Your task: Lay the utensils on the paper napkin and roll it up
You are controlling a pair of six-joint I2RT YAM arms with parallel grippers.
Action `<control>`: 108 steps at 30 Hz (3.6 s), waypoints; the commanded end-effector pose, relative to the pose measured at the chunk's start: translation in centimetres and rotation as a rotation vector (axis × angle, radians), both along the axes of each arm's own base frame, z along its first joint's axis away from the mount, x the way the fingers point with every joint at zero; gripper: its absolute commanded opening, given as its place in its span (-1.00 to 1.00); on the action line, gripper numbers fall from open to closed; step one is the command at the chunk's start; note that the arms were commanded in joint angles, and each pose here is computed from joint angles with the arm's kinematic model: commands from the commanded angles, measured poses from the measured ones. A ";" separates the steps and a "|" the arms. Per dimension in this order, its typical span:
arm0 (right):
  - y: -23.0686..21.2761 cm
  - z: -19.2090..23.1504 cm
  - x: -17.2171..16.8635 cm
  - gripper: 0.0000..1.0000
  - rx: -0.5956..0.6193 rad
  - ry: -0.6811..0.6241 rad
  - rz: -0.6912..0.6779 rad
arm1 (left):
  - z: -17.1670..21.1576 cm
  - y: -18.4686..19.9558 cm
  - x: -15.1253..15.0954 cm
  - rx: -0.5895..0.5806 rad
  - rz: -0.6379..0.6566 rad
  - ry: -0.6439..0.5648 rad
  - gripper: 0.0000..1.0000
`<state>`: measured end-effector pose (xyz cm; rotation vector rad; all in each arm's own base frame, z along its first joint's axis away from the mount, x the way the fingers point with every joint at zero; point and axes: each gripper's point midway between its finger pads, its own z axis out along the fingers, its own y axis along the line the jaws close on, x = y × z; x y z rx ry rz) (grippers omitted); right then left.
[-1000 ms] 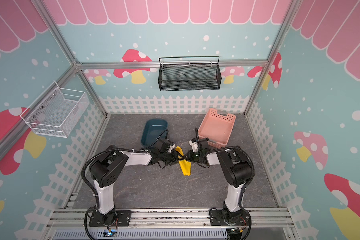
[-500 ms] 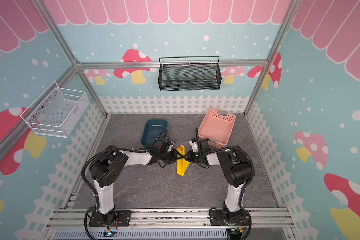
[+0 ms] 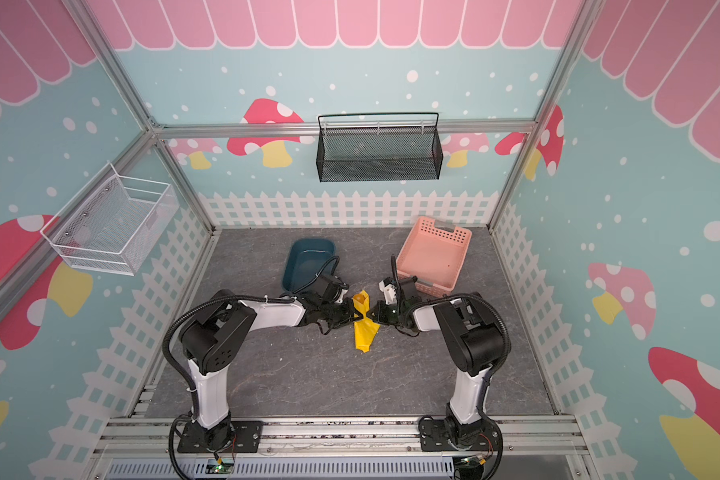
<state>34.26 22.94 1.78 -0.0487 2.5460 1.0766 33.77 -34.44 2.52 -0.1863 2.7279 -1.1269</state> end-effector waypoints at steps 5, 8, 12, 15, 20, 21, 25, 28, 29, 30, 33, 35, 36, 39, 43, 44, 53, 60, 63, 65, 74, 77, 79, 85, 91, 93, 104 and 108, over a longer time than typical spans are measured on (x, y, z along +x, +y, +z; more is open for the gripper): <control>-2.7 -1.5 -4.4 -0.76 -0.146 0.176 -0.046 | 0.5 1.1 0.8 0.053 0.021 -0.031 -0.94; -2.9 0.3 -4.3 -0.75 -0.146 0.143 -0.061 | 1.7 1.2 1.2 0.035 0.025 -0.052 -0.98; -3.3 1.6 -5.3 -0.73 -0.129 0.135 -0.077 | 3.1 1.2 1.6 -0.005 0.035 -0.062 -1.00; -3.5 2.4 -6.1 -0.68 -0.106 0.129 -0.085 | 4.1 1.2 1.8 -0.038 0.048 -0.065 -1.00; -2.9 3.9 -7.0 -0.52 -0.014 0.121 -0.087 | 5.5 1.2 2.1 -0.082 0.060 -0.071 -1.00; -2.8 4.1 -7.0 -0.48 -0.006 0.116 -0.088 | 5.8 1.2 2.2 -0.087 0.060 -0.073 -1.00; -2.4 5.3 -6.9 -0.35 0.035 0.099 -0.087 | 6.9 1.1 2.4 -0.123 0.064 -0.084 -1.00; -2.2 7.4 -6.3 -0.27 0.068 0.045 -0.095 | 8.6 1.1 2.7 -0.156 0.063 -0.115 -1.00; -2.2 8.4 -6.1 -0.25 0.078 0.018 -0.099 | 9.6 1.2 2.8 -0.169 0.062 -0.135 -1.00; -2.2 9.3 -5.8 -0.21 0.087 -0.010 -0.104 | 10.5 1.3 3.0 -0.181 0.063 -0.157 -1.00; -2.1 13.0 -5.2 -0.12 0.128 -0.121 -0.101 | 14.5 1.4 3.6 -0.232 0.051 -0.250 -1.00; -1.9 16.1 -4.9 -0.07 0.168 -0.219 -0.092 | 17.4 1.6 3.7 -0.255 0.037 -0.329 -1.00; -1.8 17.9 -4.9 -0.03 0.194 -0.278 -0.084 | 19.3 1.6 3.7 -0.269 0.023 -0.382 -1.00; -1.4 23.4 -5.4 0.13 0.287 -0.465 -0.032 | 24.2 2.0 3.3 -0.293 -0.018 -0.537 -1.00; -0.6 29.3 -6.8 0.40 0.401 -0.674 0.071 | 29.9 2.6 2.3 -0.312 -0.060 -0.709 -1.00; -0.4 30.5 -7.0 0.44 0.427 -0.711 0.089 | 31.3 2.8 1.9 -0.319 -0.071 -0.747 -1.00; 3.3 36.1 -8.6 0.46 0.573 -0.837 0.266 | 38.2 4.7 -0.8 -0.342 -0.079 -0.913 -1.00; 5.8 36.6 -9.5 0.30 0.602 -0.820 0.338 | 39.7 5.5 -1.3 -0.337 -0.056 -0.947 -1.00; 6.3 36.5 -9.4 0.19 0.595 -0.810 0.341 | 40.1 5.8 -1.5 -0.337 -0.045 -0.957 -1.00; 6.5 36.2 -9.3 0.12 0.589 -0.800 0.337 | 40.3 6.0 -1.5 -0.332 -0.038 -0.961 -1.00; 6.6 35.0 -8.0 0.14 0.530 -0.786 0.294 | 40.7 6.3 -1.7 -0.331 -0.029 -0.970 -1.00; 6.8 35.1 -8.1 0.12 0.532 -0.783 0.310 | 40.7 6.4 -1.6 -0.326 -0.022 -0.971 -1.00; 7.1 35.2 -8.2 0.08 0.538 -0.779 0.327 | 40.8 6.5 -1.6 -0.323 -0.018 -0.972 -1.00; 7.4 35.1 -8.2 -0.15 0.538 -0.766 0.330 | 40.8 6.7 -1.4 -0.307 -0.004 -0.973 -1.00; 7.1 35.1 -7.9 -0.45 0.521 -0.771 0.308 | 40.9 6.8 -1.4 -0.305 -0.005 -0.979 -1.00; 7.0 35.2 -7.9 -0.56 0.517 -0.774 0.300 | 40.7 6.8 -1.5 -0.297 -0.007 -0.976 -1.00; 6.6 36.2 -8.4 -0.87 0.525 -0.811 0.301 | 40.9 7.3 -1.7 -0.274 0.002 -0.997 -0.66; 6.4 37.1 -8.9 -0.90 0.530 -0.859 0.313 | 41.9 7.6 -2.3 -0.296 0.000 -1.029 -0.38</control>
